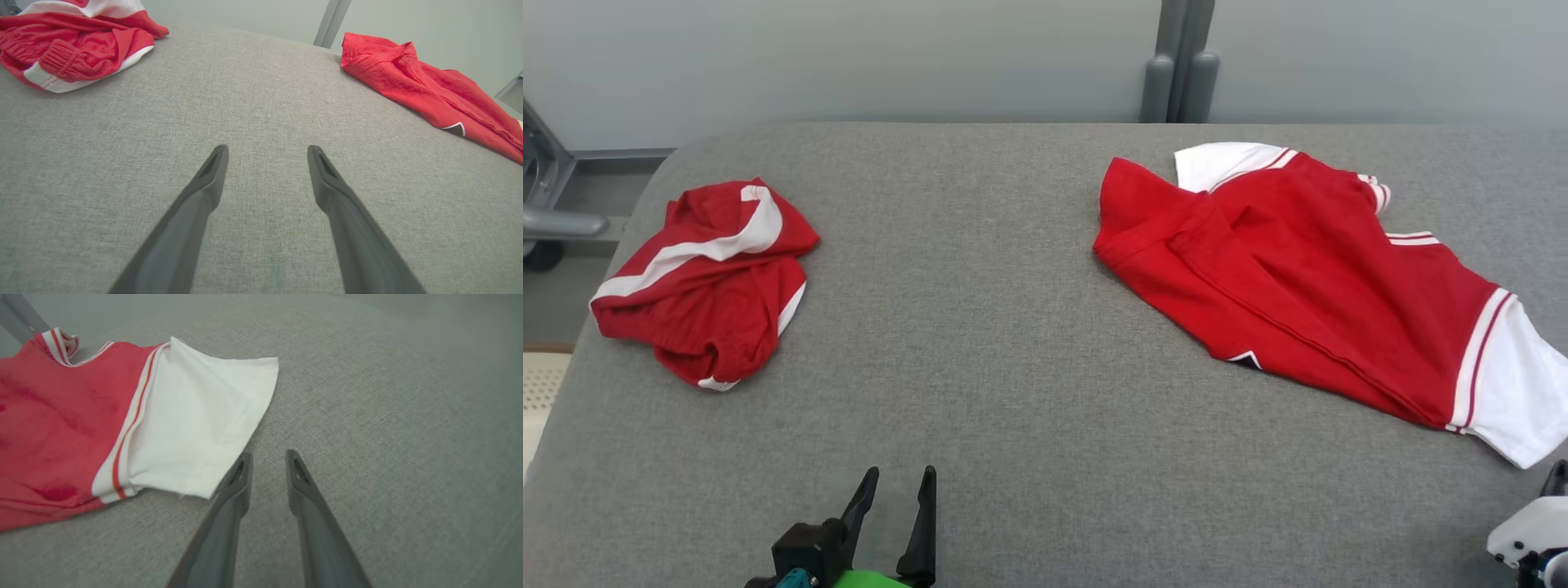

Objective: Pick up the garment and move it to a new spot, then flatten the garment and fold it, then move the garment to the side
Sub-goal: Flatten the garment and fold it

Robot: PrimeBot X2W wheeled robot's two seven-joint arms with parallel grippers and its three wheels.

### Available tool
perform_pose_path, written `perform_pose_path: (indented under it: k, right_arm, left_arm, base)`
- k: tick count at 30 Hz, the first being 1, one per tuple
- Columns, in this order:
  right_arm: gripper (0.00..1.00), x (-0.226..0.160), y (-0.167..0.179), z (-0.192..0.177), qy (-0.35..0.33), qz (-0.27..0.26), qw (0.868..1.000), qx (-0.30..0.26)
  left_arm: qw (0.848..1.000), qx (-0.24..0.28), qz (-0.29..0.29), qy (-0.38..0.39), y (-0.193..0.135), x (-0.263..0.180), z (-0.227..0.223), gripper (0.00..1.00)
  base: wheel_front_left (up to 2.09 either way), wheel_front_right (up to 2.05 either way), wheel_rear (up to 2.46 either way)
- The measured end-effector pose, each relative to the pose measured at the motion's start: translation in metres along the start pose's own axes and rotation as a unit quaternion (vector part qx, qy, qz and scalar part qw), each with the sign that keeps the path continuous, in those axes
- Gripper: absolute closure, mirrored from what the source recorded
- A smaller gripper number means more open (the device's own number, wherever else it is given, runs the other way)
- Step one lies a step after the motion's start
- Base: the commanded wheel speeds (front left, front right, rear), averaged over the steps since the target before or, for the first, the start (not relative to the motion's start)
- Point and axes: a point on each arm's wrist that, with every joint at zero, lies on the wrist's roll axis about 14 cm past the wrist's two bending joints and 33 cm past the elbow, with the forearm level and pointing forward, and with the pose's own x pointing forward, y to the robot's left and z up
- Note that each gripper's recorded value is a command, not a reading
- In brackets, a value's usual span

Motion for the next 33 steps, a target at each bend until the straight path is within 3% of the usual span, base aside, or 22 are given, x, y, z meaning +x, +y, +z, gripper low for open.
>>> perform_pose_path:
  k: [6,20,26,33]
  right_arm:
    - [0.00,-0.012,-0.014,0.027,-0.048,0.003,0.998,-0.029]
    - [0.00,-0.047,0.025,0.119,-0.208,0.087,0.973,-0.057]
    - [0.00,-0.063,0.049,0.132,-0.238,0.126,0.961,-0.063]
    - [0.00,-0.066,0.056,0.117,-0.221,0.142,0.962,-0.072]
  left_arm:
    - [1.000,0.008,-0.022,-0.004,-0.013,0.006,0.003,0.00]
    - [0.997,0.033,-0.051,-0.045,-0.035,0.020,0.031,0.00]
    - [0.996,0.039,-0.051,-0.062,-0.036,0.021,0.042,0.00]
    - [0.994,0.046,-0.070,-0.065,-0.046,0.025,0.044,0.00]
  base:
    - [0.00,0.00,0.00]
    - [0.00,0.00,0.00]
    - [0.00,0.00,0.00]
    - [0.00,0.00,0.00]
